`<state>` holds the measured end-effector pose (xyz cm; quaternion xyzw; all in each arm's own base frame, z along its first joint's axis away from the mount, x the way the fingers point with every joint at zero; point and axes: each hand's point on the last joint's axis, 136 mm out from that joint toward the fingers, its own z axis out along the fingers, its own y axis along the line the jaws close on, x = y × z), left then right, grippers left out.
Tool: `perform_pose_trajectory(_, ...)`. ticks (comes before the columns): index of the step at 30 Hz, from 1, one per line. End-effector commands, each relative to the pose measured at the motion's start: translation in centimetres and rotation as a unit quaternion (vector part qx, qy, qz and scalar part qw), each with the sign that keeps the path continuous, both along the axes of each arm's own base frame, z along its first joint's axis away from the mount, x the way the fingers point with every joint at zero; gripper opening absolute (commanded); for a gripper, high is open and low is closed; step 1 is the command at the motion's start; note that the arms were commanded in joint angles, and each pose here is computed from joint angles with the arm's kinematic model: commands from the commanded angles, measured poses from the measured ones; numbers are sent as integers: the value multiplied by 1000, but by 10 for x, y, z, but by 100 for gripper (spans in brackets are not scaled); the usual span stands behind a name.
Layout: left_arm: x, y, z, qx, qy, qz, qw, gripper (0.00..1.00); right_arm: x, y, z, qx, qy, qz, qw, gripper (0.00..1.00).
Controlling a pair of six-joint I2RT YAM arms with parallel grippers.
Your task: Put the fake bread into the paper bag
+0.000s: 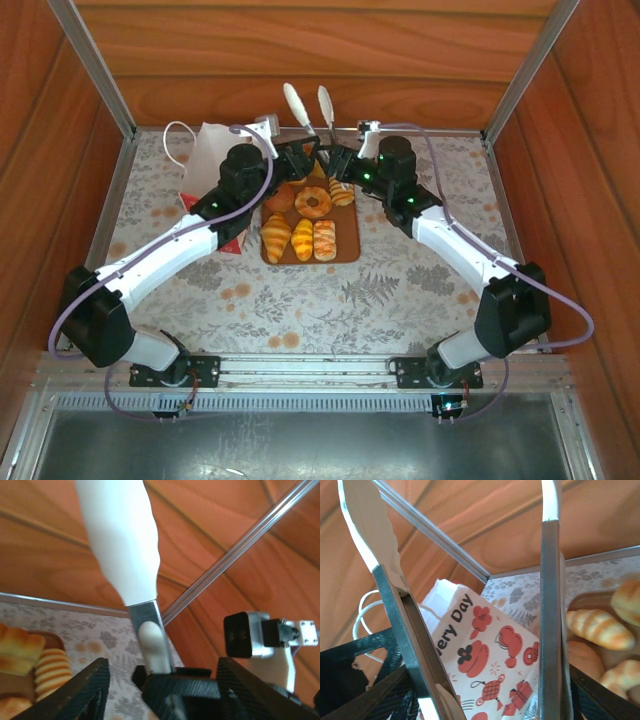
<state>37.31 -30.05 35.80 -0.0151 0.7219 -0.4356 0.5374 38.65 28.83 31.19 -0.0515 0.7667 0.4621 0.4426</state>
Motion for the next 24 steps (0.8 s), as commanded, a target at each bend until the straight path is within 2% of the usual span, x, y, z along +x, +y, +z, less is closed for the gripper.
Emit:
perform_pose_trajectory(1,-8,12,22,3,-43,2,999,66,-2,-26,12,-7,-16,-32,999,67)
perform_pose_trajectory(8,-6,40,25,12,-50,3,999,69,-10,-72,-4,-48,-5,-84,995,67)
perform_pose_trajectory(13,-7,56,33,46,-55,-3,997,69,-22,-99,-21,-96,16,-106,990,67)
perform_pose_trajectory(20,10,96,34,86,-7,22,996,70,-42,-125,-46,-148,42,-130,980,67)
perform_pose_trajectory(24,13,115,41,154,20,34,987,72,-46,-131,-55,-169,51,-130,976,67)
